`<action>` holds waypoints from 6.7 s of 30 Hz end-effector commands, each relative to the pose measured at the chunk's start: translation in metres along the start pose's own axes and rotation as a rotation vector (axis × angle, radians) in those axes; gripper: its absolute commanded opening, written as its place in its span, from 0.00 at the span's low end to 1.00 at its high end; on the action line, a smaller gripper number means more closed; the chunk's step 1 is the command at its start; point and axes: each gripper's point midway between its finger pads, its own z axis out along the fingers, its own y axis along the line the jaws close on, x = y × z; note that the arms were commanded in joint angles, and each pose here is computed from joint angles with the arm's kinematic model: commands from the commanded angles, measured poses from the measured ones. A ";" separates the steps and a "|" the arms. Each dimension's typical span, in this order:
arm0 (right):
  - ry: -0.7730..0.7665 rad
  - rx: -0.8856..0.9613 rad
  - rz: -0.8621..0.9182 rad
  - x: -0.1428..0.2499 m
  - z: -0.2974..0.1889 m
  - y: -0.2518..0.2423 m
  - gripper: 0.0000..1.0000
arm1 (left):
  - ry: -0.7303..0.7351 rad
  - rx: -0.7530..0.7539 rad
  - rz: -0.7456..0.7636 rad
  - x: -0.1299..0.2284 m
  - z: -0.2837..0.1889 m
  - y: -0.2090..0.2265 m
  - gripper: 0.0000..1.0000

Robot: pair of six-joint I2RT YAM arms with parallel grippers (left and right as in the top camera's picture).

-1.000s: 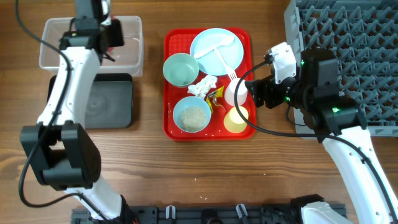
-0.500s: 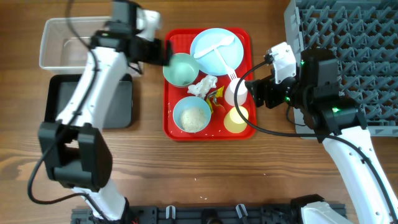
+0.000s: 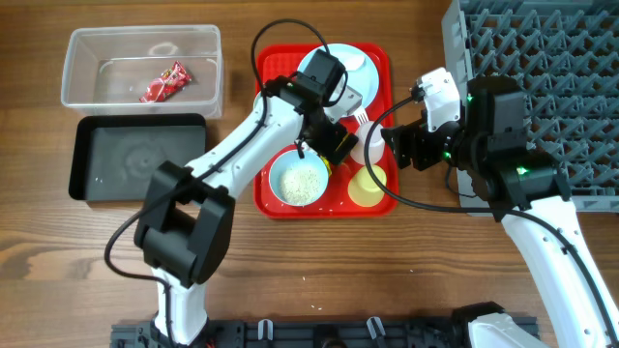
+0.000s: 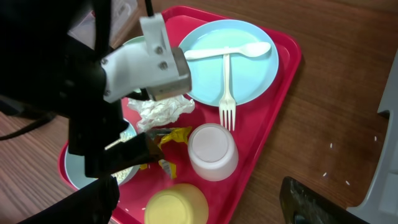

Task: Sort waste into correct bins and load items into the dishwasher rack
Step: 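Carry the red wrapper left and drop it into the clear bin, then grasp the tissue and yellow wrapper with the left gripper, drop in bin, then grasp the rice-filled light-blue bowl with the left gripper, then tip the bowl over the black tray to pour out the rice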

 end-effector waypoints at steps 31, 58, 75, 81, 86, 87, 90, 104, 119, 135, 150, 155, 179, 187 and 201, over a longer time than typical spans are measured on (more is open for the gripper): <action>0.027 -0.027 0.013 0.001 0.010 0.000 0.86 | -0.001 -0.135 -0.083 -0.007 0.028 0.032 0.04; 0.024 -0.027 0.013 0.001 0.010 0.000 0.88 | -0.500 -0.505 -0.620 0.029 -0.168 0.317 0.51; 0.019 -0.026 0.012 -0.001 0.010 0.000 1.00 | -0.376 -0.083 -0.654 0.041 -0.187 0.189 1.00; 0.023 -0.027 0.013 0.000 0.010 0.000 0.99 | -0.102 0.044 -0.668 0.067 -0.124 0.113 1.00; 0.022 -0.026 0.014 0.000 0.010 0.000 1.00 | 0.025 0.092 -0.554 0.078 -0.083 0.053 0.98; 0.022 -0.026 0.014 0.000 0.010 0.000 1.00 | 0.038 0.102 -0.522 0.077 -0.077 0.040 0.95; 0.022 -0.026 0.014 0.000 0.010 0.000 1.00 | 0.047 0.117 -0.407 0.069 -0.062 0.002 0.86; 0.032 -0.028 0.018 0.003 0.010 0.001 1.00 | 0.118 -0.011 -0.179 0.073 0.019 -0.045 0.67; 0.031 -0.028 0.018 0.003 0.010 0.001 1.00 | 0.153 -0.032 -0.181 0.079 0.031 -0.041 0.04; 0.032 -0.028 0.018 0.003 0.010 0.001 1.00 | 0.054 -0.194 -0.375 0.075 -0.041 0.008 0.04; 0.034 -0.028 0.018 0.003 0.010 0.001 1.00 | -0.168 -0.136 -0.882 0.115 -0.140 0.135 0.04; 0.032 -0.028 0.018 0.003 0.010 0.001 1.00 | -0.306 0.127 -0.905 0.128 -0.164 0.163 0.04; 0.053 -0.031 0.033 0.008 0.010 0.002 1.00 | -0.742 0.620 -0.982 0.158 -0.224 0.211 0.04; 0.054 -0.030 0.051 0.008 0.010 0.001 1.00 | -0.738 0.701 -1.003 0.163 -0.196 0.223 0.04; 0.053 -0.030 0.059 0.008 0.010 0.001 1.00 | -0.904 0.764 -1.001 0.174 -0.222 0.243 0.04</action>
